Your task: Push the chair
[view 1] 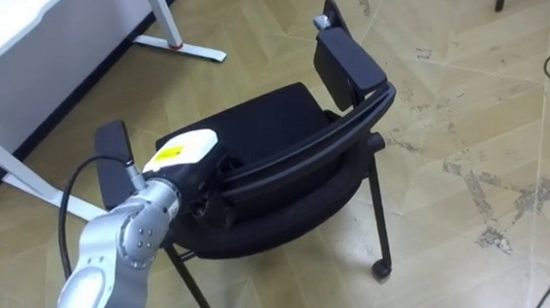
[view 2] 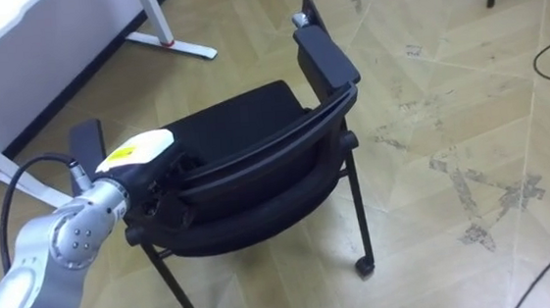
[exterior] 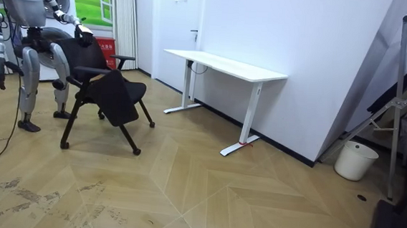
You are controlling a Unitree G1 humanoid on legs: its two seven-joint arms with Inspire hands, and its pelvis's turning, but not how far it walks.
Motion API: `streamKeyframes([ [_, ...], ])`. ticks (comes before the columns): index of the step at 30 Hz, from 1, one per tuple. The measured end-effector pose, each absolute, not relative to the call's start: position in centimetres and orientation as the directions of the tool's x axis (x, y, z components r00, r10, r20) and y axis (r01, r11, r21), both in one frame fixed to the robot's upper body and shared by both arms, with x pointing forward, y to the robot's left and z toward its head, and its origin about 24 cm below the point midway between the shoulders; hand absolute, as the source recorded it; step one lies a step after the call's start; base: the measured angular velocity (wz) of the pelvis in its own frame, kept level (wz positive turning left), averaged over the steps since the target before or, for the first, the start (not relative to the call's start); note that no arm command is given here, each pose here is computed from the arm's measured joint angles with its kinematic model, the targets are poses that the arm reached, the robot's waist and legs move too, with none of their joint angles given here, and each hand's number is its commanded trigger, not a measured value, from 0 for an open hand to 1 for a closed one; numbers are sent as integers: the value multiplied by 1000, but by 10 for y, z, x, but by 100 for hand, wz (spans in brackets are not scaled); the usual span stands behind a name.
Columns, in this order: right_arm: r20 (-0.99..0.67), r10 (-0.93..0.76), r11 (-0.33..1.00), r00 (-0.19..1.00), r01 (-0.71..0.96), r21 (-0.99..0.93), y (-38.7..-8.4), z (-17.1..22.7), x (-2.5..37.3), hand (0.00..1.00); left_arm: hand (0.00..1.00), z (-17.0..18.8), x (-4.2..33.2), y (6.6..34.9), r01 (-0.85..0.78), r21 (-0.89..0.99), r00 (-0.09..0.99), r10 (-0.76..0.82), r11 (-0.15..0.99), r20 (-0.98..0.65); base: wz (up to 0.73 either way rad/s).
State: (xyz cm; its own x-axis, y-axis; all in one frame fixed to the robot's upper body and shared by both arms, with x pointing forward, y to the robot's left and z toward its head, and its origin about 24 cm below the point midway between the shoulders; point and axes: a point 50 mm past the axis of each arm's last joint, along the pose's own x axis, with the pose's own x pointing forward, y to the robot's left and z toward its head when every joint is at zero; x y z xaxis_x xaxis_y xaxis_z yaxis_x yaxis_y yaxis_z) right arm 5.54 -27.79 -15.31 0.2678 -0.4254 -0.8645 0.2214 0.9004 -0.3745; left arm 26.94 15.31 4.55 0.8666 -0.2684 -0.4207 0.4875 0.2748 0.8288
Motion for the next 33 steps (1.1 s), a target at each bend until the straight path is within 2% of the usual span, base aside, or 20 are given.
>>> streamKeyframes([
  [10,-776,-547,808,314,-46,-588,-294,-145,58,0,100,41,270,154,469,837,877,-259,282,-404,3],
  [13,-703,-586,714,403,-154,-683,-306,-134,74,0,100,44,271,155,458,845,881,-267,277,-390,2],
  [15,-622,-581,620,525,-210,-756,-315,-119,100,0,100,47,273,157,451,852,883,-267,266,-385,-6],
  [19,-463,-535,477,706,-200,-856,-320,-86,144,0,100,51,274,162,443,862,886,-268,245,-379,-8],
  [21,-336,-463,358,820,-174,-917,-317,-56,174,0,100,56,274,166,450,865,879,-282,220,-385,-4],
  [24,-162,-352,196,922,-96,-976,-310,-15,201,0,100,59,272,172,468,865,862,-312,184,-400,4],
  [27,-15,-269,93,963,10,-996,-304,20,217,0,100,63,271,177,472,870,851,-331,142,-408,1],
  [33,146,-155,82,977,160,-984,-279,62,232,0,100,64,270,176,477,871,838,-361,119,-409,0],
])
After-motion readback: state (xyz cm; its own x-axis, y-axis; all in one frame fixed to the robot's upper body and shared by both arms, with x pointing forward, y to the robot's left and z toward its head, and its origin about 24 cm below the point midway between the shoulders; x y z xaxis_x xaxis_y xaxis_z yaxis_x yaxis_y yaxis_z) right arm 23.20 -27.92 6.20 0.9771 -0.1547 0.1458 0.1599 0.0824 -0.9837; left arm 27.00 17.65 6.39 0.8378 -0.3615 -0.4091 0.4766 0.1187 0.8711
